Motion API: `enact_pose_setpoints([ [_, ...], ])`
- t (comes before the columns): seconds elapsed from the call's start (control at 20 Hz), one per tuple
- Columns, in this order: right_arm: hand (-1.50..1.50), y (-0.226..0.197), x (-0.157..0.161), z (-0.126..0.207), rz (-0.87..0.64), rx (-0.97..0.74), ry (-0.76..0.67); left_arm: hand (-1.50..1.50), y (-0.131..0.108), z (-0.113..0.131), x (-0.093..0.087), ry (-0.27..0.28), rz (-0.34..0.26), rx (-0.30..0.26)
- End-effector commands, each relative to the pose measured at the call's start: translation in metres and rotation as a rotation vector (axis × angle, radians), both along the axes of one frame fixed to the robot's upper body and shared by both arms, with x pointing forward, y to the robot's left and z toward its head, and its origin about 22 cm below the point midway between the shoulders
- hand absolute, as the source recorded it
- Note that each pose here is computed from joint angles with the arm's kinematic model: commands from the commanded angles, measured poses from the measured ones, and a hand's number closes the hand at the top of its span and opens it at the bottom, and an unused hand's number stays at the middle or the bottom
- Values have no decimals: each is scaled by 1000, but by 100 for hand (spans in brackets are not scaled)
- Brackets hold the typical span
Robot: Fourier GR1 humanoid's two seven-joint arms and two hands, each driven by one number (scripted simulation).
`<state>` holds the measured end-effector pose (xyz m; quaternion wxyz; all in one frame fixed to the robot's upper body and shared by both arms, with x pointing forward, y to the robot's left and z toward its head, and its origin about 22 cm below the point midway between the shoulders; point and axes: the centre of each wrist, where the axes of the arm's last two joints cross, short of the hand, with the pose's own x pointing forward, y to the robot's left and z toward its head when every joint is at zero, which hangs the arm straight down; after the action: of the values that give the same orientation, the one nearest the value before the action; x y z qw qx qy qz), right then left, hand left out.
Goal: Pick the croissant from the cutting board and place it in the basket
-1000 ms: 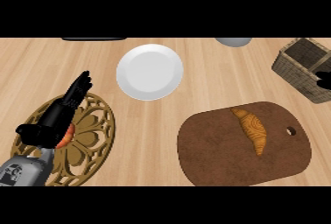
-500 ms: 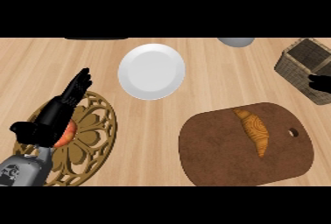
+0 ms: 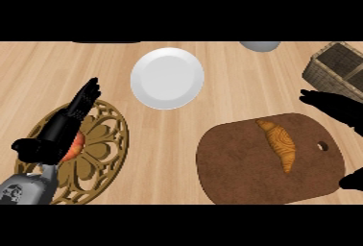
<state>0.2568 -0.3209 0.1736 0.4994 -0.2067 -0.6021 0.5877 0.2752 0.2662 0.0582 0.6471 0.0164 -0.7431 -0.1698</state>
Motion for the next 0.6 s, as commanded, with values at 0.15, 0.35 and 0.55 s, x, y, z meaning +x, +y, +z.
enact_pose_setpoints([
  [0.15, -150, 11, 3, -54, -1, -17, -33, 0, -6, -10, 1, -7, 10, 1],
  [0.35, -150, -11, 13, -37, 25, -4, -27, 0, -4, -4, 7, -8, 20, 7],
  [0.55, -150, 5, 21, -54, 43, 43, -44, 0, -4, 18, 11, -3, 17, 23],
])
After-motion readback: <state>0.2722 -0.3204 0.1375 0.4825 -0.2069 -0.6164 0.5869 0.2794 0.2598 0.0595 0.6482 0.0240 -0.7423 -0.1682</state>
